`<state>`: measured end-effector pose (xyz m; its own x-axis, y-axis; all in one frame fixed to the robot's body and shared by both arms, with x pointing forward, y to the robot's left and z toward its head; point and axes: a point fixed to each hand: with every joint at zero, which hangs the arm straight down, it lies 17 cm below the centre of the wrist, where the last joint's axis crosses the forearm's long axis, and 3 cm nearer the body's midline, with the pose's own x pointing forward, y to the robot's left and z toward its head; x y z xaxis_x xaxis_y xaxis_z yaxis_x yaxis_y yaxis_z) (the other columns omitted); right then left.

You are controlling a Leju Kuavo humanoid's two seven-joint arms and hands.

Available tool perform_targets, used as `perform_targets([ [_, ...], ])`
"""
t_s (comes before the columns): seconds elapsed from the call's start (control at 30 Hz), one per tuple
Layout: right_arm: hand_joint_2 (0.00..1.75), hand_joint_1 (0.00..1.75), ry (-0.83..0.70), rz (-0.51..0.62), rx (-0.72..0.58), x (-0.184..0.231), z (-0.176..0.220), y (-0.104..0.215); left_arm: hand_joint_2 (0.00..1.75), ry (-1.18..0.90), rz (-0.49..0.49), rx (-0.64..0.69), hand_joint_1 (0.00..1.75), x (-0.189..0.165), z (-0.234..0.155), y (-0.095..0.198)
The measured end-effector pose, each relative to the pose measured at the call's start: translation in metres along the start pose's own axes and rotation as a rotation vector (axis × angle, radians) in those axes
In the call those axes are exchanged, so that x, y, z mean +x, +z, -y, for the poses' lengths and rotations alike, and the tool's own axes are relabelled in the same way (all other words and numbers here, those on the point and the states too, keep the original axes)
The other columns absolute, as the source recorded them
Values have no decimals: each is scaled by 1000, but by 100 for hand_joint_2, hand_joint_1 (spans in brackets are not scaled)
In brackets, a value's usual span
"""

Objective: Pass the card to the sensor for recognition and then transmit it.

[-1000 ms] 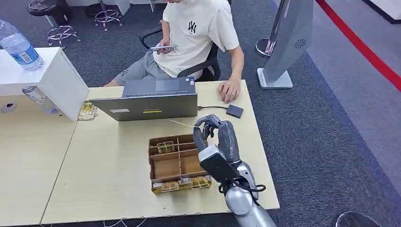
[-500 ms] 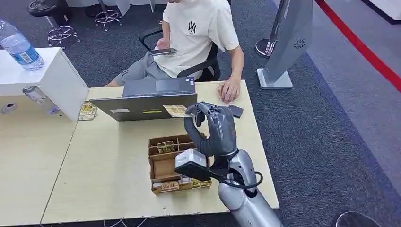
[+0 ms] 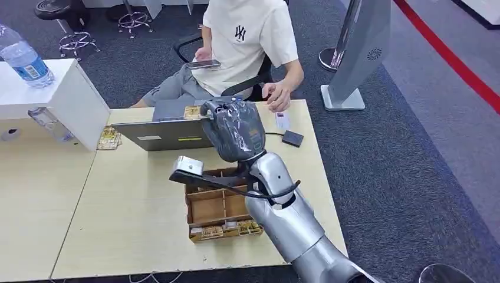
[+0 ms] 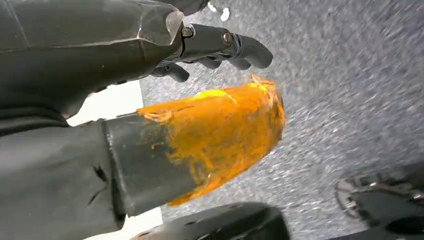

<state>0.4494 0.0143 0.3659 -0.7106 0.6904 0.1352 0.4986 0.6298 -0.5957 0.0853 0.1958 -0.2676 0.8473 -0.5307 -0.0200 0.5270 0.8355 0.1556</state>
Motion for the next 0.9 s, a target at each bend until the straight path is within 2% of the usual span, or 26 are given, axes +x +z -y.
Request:
perform_targets([
  [0.27,175,175,16,-73,71,0,-28,-8,0,-20,-65,-40,0,-18,16,1],
  [0.6,175,175,107,-26,113,13,-42,-17,0,-38,-81,-47,0,-24,20,2],
  [0.9,175,175,194,14,146,14,-53,-11,0,-49,-69,-54,0,-22,22,3],
])
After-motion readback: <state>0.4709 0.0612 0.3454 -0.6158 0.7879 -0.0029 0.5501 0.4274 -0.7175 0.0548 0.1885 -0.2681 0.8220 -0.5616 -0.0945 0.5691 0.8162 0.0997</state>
